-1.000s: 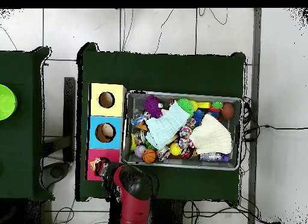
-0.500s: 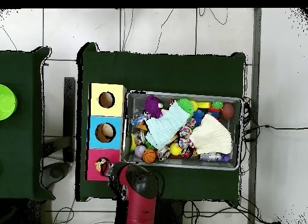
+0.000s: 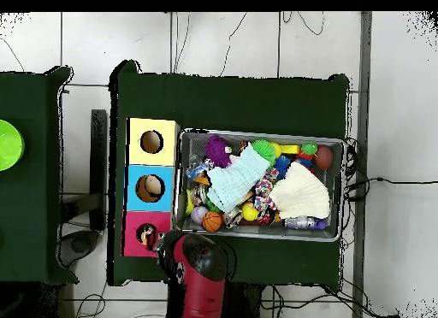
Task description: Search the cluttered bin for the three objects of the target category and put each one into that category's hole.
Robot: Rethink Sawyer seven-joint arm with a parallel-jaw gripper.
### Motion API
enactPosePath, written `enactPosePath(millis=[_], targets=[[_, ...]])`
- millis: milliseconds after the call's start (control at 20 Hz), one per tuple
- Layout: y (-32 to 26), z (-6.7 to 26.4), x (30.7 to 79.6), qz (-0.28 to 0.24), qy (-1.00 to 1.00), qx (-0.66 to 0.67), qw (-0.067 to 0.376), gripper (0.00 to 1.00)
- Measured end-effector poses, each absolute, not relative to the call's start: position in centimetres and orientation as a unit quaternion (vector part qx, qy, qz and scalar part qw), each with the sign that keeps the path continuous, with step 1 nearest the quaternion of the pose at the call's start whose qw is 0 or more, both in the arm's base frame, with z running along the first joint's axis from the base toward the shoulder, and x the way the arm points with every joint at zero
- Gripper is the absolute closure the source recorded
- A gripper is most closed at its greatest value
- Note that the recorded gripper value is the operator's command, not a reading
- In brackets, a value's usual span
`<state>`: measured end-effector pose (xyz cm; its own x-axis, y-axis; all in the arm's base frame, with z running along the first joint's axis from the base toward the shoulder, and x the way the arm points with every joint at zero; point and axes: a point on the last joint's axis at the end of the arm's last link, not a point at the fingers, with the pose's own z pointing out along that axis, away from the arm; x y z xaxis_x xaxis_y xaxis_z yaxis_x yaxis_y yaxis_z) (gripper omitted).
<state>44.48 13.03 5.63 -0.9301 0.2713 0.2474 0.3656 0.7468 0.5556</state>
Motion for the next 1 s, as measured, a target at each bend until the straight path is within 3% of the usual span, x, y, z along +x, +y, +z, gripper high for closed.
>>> enactPosePath(millis=[1000], targets=[[14.3,6.8,44.4,-0.283,-0.948,-0.134,0.058,1.0]])
